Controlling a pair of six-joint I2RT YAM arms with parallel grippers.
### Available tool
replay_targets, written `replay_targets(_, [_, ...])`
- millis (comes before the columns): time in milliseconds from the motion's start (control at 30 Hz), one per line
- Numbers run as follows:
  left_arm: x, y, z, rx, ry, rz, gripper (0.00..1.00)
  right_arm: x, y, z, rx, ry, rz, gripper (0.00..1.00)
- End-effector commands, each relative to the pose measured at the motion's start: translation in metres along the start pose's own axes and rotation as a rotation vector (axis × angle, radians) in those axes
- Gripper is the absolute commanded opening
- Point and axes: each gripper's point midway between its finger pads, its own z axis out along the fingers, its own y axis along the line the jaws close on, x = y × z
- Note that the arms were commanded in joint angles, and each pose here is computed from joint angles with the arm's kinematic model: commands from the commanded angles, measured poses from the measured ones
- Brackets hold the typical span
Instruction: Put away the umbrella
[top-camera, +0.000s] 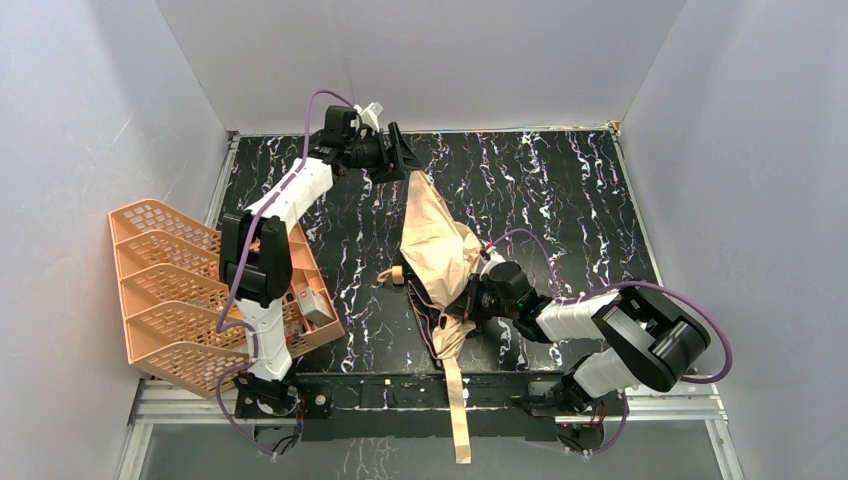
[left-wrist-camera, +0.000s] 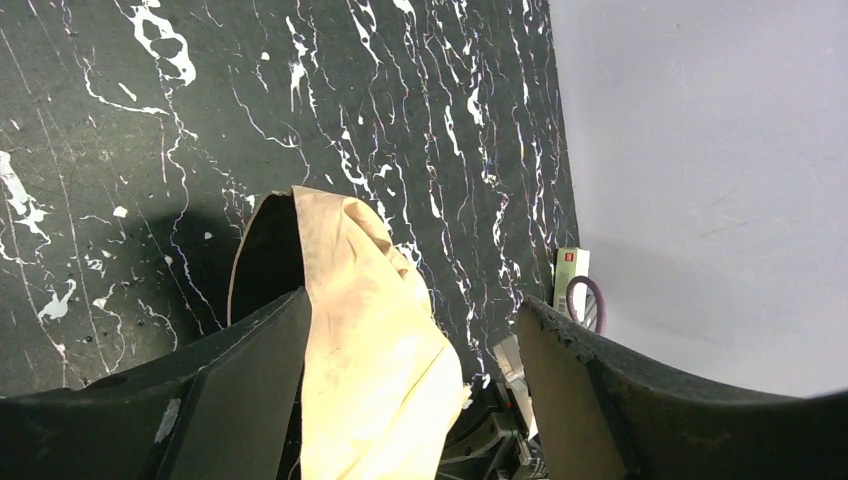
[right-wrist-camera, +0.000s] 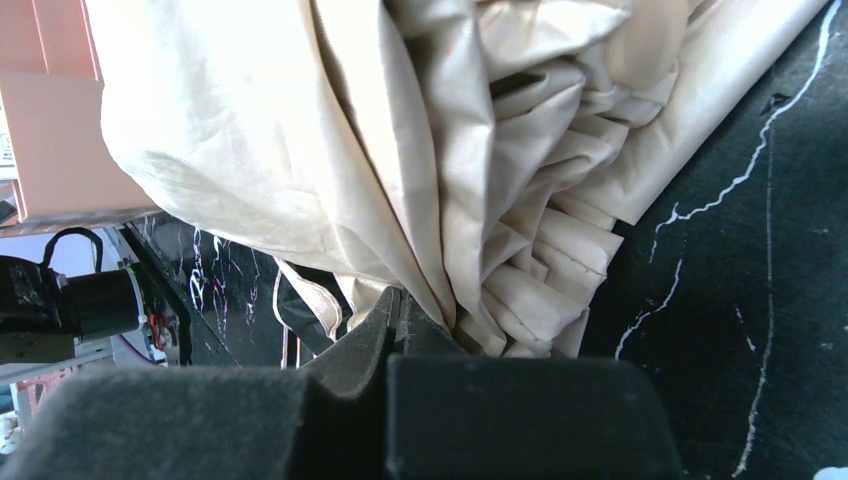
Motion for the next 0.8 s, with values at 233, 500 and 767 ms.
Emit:
replay_targets(233, [-0.004, 0.012, 0.020, 0.004, 0.007, -0.008, 0.76, 0.047, -0.062, -0.013, 0.236, 0.155, 0.005, 0.00])
replay_targets(500, [0.002, 0.027, 0.040, 0.021, 0.048, -0.042, 0.74, 0.047, -0.062, -0.014, 0.236, 0.152, 0.007, 0.00])
replay_targets(767, [-0.011, -0.002, 0.038, 0.145, 0.012, -0.018, 0.52, 0.049, -0.063, -0.014, 0.237, 0.158, 0.011, 0.00])
